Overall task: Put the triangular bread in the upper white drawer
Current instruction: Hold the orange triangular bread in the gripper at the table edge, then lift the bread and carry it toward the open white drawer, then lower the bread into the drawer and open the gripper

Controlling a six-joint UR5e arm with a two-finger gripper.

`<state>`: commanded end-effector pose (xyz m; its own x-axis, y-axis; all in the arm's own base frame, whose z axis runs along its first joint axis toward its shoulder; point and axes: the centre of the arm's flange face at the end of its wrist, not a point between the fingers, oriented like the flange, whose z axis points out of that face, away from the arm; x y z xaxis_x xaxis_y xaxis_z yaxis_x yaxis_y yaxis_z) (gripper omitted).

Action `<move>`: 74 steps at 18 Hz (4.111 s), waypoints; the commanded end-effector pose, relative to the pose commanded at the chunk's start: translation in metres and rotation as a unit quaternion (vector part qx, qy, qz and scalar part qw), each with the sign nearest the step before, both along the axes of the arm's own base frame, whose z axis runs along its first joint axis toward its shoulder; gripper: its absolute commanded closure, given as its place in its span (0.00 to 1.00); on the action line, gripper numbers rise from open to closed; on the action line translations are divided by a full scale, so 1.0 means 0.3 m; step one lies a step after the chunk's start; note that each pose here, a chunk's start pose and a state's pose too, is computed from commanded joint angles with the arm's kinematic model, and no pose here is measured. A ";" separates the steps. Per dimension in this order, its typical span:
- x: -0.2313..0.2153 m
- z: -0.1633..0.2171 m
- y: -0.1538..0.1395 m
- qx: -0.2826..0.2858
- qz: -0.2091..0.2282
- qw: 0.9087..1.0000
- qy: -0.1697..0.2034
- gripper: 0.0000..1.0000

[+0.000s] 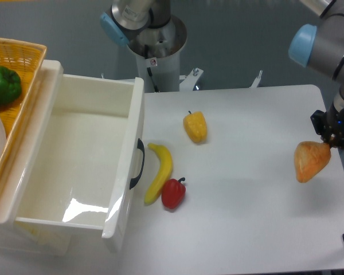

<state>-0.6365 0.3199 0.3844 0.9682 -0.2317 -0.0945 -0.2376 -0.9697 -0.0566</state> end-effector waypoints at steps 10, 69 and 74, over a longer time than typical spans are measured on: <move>0.201 0.174 0.047 0.078 0.078 0.993 -0.030 1.00; 1.395 0.224 0.799 0.132 0.051 0.977 -0.159 0.00; 1.397 0.226 0.800 0.131 0.051 0.977 -0.158 0.00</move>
